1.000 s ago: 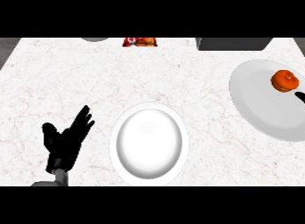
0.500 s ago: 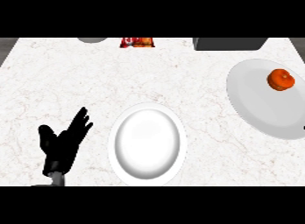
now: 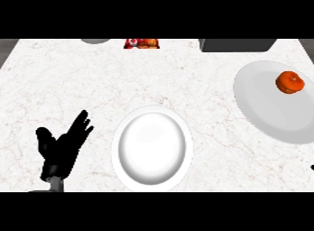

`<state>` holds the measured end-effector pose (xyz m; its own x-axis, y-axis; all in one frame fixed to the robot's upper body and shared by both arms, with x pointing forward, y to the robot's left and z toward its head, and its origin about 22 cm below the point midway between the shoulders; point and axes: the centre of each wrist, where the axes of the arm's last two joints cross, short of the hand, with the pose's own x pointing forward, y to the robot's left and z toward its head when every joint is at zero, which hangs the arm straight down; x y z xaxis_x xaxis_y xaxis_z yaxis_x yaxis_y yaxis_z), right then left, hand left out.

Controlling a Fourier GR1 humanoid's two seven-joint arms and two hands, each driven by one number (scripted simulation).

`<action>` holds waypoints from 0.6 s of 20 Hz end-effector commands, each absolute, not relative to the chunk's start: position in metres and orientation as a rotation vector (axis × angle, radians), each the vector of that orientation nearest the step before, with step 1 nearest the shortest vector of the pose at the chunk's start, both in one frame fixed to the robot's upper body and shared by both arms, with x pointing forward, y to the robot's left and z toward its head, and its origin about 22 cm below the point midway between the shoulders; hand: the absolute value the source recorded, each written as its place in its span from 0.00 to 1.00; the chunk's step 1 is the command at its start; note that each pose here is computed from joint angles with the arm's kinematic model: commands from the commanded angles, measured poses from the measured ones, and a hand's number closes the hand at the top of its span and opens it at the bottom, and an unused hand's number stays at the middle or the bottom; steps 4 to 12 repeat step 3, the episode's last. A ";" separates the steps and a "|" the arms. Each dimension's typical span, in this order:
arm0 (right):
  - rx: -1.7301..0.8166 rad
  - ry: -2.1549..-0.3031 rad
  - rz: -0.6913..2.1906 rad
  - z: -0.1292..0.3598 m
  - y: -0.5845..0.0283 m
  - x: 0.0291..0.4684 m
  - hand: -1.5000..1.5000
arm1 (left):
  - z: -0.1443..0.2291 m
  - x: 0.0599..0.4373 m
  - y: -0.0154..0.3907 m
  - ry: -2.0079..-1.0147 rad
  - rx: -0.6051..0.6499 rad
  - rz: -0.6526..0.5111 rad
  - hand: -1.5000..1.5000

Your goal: Pick the squash from the plate and place it in the plate

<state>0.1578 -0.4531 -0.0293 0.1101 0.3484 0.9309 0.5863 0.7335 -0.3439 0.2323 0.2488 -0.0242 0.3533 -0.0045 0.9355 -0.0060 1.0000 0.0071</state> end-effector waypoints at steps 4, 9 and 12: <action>-0.821 -1.493 -0.189 -0.021 -0.445 0.104 0.00 | -0.032 0.238 0.247 -1.195 0.001 0.020 0.50; -0.821 -1.493 -0.189 -0.021 -0.445 0.104 0.00 | -0.032 0.238 0.247 -1.195 0.001 0.020 0.50; -0.821 -1.493 -0.189 -0.021 -0.445 0.104 0.00 | -0.032 0.238 0.247 -1.195 0.001 0.020 0.50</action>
